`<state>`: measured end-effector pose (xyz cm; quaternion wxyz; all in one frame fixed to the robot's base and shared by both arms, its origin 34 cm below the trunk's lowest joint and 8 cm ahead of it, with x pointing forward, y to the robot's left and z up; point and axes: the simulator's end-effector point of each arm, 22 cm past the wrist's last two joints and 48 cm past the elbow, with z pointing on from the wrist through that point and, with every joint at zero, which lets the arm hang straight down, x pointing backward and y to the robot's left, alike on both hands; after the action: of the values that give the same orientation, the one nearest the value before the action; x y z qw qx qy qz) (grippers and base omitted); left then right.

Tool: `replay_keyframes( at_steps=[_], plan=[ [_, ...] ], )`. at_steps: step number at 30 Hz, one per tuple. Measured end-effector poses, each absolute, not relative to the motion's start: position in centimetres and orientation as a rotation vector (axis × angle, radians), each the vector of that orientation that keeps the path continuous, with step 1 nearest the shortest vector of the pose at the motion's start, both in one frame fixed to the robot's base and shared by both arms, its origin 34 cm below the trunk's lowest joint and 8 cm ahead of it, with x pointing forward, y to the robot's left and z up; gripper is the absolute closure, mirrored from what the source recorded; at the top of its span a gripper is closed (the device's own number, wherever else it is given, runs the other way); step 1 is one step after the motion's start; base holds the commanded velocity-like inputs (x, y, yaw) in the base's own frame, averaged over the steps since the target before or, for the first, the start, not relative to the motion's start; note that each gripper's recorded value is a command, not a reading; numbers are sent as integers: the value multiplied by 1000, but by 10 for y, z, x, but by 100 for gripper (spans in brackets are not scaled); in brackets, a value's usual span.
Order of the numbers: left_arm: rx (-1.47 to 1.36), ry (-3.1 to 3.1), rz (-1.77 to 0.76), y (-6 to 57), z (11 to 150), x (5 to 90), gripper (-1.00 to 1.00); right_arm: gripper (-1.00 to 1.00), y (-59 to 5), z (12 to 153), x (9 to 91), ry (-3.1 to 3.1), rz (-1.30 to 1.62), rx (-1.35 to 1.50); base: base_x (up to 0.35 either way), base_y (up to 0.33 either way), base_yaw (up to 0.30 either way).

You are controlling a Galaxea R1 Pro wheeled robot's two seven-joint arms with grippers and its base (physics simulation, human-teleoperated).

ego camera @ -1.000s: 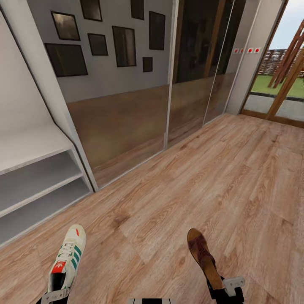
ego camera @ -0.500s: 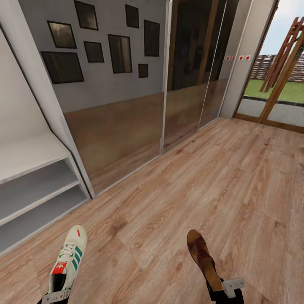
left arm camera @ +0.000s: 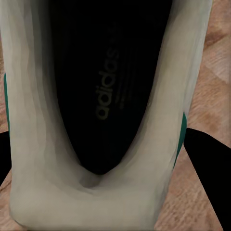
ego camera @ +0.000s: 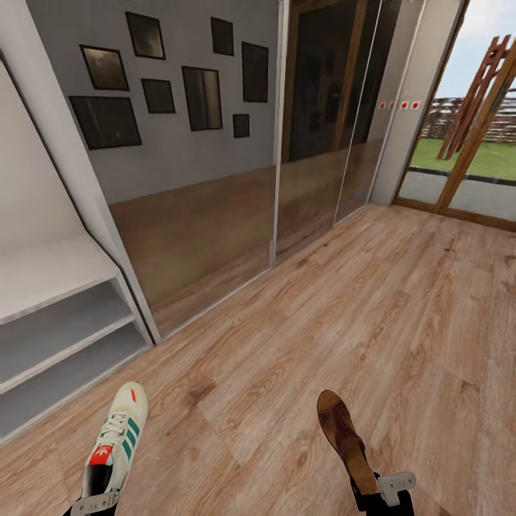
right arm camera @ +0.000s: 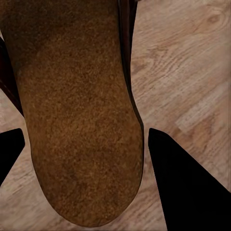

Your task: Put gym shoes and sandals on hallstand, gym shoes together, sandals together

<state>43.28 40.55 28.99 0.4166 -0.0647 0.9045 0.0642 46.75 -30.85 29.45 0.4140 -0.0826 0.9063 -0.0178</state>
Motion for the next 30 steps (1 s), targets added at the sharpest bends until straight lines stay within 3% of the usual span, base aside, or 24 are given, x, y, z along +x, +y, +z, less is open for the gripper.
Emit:
replay_keyframes(
  at_steps=[9,30],
  plan=[
    [-166,2271,160,405,298,434,100,100,-308,303,469,2279,-45,-208,0,0,63],
    [-181,2266,163,407,300,435,100,100,-308,306,472,2271,-53,-206,0,0,265]
  ],
)
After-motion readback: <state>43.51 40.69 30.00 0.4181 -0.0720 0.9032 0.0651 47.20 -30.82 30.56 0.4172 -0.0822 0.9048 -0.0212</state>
